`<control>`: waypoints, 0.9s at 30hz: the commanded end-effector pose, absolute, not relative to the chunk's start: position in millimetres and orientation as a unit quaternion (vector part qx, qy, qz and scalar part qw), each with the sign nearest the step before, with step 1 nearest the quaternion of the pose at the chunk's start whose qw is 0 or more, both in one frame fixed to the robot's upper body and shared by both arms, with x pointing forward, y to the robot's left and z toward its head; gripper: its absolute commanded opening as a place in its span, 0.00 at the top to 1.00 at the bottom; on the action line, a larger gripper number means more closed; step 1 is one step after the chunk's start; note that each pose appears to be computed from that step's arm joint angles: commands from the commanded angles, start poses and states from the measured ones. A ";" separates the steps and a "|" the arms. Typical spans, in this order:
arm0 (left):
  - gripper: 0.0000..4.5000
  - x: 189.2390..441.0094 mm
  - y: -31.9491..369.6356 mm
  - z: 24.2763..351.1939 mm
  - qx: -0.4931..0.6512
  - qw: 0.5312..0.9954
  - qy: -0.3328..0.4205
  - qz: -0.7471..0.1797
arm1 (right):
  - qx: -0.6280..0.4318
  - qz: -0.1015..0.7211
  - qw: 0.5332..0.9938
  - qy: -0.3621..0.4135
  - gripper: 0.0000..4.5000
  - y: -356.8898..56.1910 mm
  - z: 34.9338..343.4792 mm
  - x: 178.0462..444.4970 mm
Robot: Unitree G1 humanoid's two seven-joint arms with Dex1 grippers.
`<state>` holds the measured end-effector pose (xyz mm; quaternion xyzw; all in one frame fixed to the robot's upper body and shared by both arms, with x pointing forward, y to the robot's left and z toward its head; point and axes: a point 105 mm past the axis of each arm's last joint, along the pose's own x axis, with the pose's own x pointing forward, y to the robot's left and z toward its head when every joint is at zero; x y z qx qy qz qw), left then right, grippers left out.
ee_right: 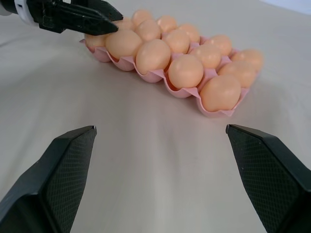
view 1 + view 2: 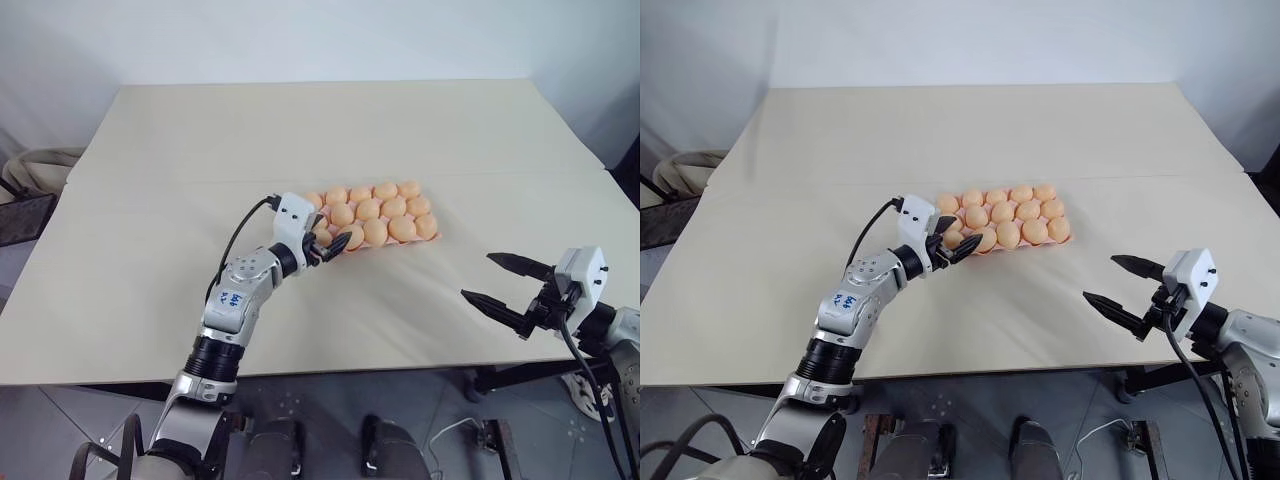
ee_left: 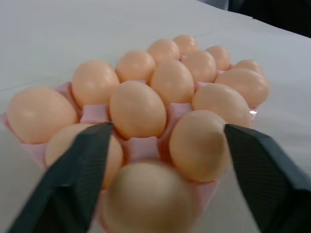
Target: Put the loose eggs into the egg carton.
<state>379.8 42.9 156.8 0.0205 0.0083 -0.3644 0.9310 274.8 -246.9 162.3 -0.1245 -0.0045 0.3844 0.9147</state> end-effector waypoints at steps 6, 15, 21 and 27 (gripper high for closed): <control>0.01 372.7 60.0 188.4 0.052 0.924 -0.045 -0.376 | -0.138 0.385 0.912 -0.036 0.00 -247.0 178.8 276.0; 0.01 354.9 119.2 229.3 0.091 0.896 -0.072 -0.429 | -0.149 0.397 0.905 -0.040 0.00 -249.4 187.3 287.2; 0.01 336.5 164.2 217.9 0.143 0.869 -0.043 -0.473 | -0.161 0.405 0.899 -0.042 0.00 -252.7 192.8 295.3; 0.01 320.4 199.4 199.6 0.191 0.845 0.011 -0.499 | -0.180 0.411 0.893 -0.038 0.00 -262.0 199.9 300.3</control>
